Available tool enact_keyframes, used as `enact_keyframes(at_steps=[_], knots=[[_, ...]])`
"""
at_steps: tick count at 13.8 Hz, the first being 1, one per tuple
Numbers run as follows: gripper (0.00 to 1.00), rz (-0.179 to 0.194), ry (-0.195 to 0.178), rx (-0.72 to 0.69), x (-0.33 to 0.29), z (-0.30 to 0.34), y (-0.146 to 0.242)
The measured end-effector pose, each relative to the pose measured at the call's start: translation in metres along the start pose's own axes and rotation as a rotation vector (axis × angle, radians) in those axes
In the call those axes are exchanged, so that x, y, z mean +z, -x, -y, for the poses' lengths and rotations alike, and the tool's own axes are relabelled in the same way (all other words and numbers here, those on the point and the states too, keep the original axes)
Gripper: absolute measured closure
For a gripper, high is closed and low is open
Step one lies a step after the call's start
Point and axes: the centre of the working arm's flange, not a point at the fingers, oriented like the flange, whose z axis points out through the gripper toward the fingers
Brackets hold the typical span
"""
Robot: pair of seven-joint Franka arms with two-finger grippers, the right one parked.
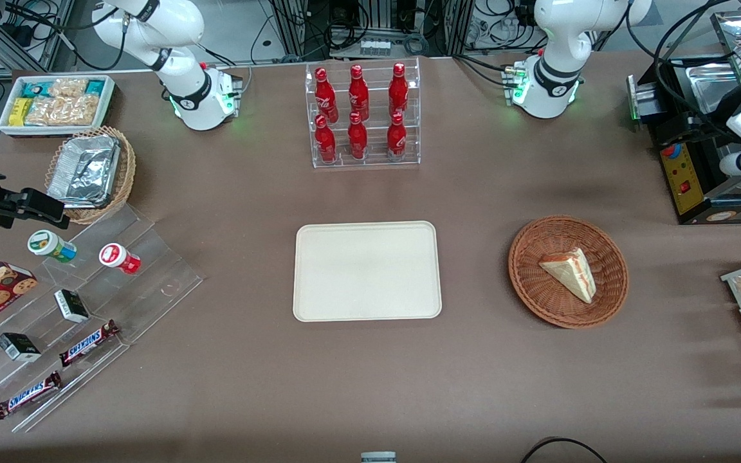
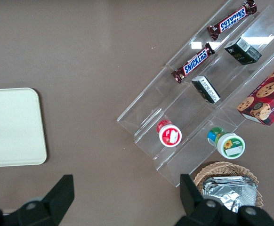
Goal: Place sandwich from basket to tray
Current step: 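Move the left gripper toward the wicker basket holding the sandwich, then lower the open left gripper over the wrapped sandwich in the basket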
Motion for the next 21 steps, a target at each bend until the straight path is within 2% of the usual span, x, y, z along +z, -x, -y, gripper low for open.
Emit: enact_keyframes(at_steps=[5,8,10,12,16,21], knots=[[0.0,0.004,-0.004,-0.004,0.007,0.002,-0.009],[0.0,-0.006,-0.042,-0.011,0.031,0.005,-0.041],[0.0,-0.016,-0.045,-0.042,0.051,0.005,-0.065],[0.0,-0.037,-0.039,-0.133,0.07,0.005,-0.087],[0.0,-0.094,-0.001,-0.344,0.113,-0.004,-0.117],[0.0,-0.149,0.027,-0.455,0.18,-0.014,-0.129]])
